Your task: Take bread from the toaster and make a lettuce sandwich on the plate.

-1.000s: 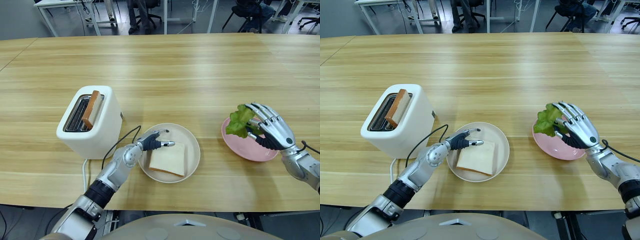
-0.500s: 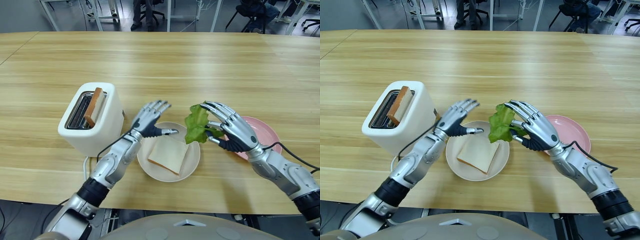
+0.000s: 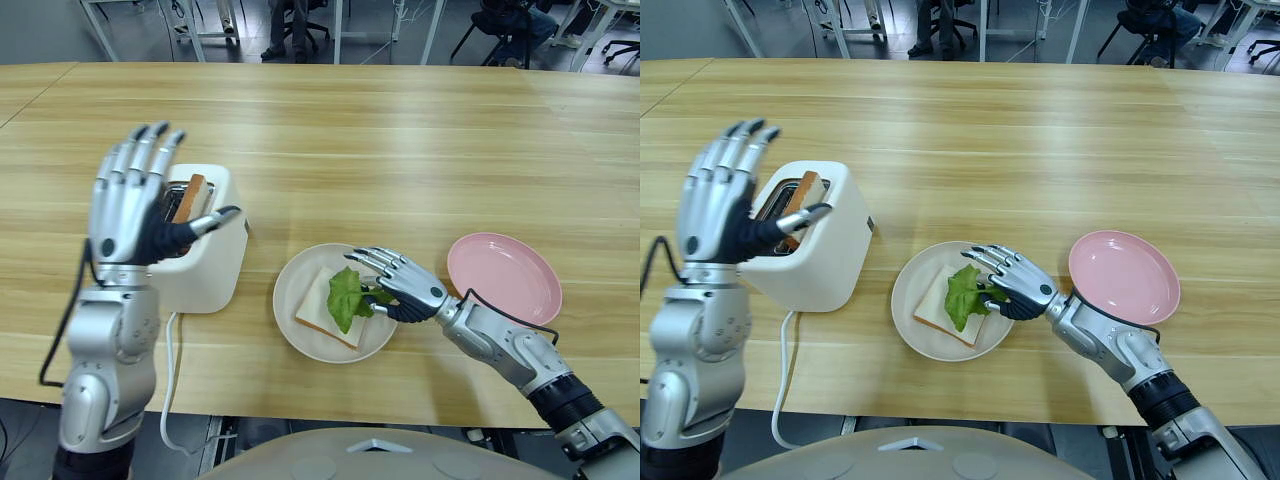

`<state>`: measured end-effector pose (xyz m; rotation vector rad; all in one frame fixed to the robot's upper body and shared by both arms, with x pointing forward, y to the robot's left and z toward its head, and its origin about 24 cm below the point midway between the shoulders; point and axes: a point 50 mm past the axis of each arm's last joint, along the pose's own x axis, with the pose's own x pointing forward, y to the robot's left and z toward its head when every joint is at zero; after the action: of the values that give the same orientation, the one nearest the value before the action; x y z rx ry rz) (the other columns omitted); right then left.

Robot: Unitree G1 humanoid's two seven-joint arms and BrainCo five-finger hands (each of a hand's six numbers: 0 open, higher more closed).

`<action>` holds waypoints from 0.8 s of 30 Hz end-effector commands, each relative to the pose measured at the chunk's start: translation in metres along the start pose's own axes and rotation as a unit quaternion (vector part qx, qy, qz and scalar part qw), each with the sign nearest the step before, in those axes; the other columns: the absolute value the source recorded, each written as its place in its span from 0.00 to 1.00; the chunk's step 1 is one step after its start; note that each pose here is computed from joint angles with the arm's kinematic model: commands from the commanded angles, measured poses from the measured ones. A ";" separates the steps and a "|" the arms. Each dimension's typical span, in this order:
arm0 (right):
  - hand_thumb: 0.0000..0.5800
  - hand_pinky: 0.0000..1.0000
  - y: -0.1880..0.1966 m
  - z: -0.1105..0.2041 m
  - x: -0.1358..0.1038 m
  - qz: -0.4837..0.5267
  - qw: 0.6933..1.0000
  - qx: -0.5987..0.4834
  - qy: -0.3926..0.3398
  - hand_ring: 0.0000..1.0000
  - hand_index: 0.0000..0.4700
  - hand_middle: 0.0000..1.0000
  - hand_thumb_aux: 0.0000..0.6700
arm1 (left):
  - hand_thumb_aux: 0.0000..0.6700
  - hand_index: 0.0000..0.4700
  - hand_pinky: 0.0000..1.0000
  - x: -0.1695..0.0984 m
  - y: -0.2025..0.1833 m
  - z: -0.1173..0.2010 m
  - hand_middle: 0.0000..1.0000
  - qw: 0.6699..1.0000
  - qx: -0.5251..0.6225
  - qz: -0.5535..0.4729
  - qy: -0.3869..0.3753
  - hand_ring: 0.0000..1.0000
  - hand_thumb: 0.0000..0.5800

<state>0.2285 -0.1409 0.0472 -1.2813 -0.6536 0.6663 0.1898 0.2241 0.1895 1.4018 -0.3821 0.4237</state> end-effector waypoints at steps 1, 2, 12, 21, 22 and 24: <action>1.00 0.00 0.002 0.001 0.006 0.007 1.000 -0.016 -0.003 0.00 0.98 0.00 1.00 | 0.00 0.00 0.00 -0.003 -0.002 -0.020 0.00 0.997 0.044 -0.029 0.055 0.00 0.00; 1.00 0.00 0.002 0.001 0.007 0.005 1.000 -0.018 -0.004 0.00 0.98 0.00 1.00 | 0.00 0.00 0.00 -0.004 -0.005 -0.024 0.00 0.995 0.053 -0.043 0.068 0.00 0.00; 0.00 0.00 -0.017 0.006 0.013 -0.074 0.997 -0.016 0.002 0.00 0.00 0.00 0.00 | 0.00 0.00 0.00 -0.014 -0.074 -0.034 0.00 0.963 0.035 -0.240 0.121 0.00 0.00; 0.00 0.00 -0.043 0.004 0.000 -0.158 0.986 0.028 0.032 0.00 0.00 0.00 0.00 | 0.65 0.64 0.00 -0.005 -0.102 -0.030 0.00 0.951 0.017 -0.287 0.117 0.00 0.88; 0.00 0.00 -0.044 0.006 -0.001 -0.163 0.986 0.033 0.028 0.00 0.00 0.00 0.00 | 1.00 0.98 0.00 -0.003 -0.101 -0.031 0.00 0.952 0.017 -0.280 0.119 0.00 1.00; 0.00 0.00 -0.046 0.009 -0.001 -0.169 0.985 0.038 0.023 0.00 0.00 0.00 0.00 | 1.00 0.98 0.00 0.002 -0.098 -0.031 0.00 0.959 0.007 -0.256 0.119 0.00 1.00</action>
<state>0.2273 -0.1443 0.0891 -1.0956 -0.7634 0.3733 0.2396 0.2399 0.1141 1.4024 0.1365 0.1823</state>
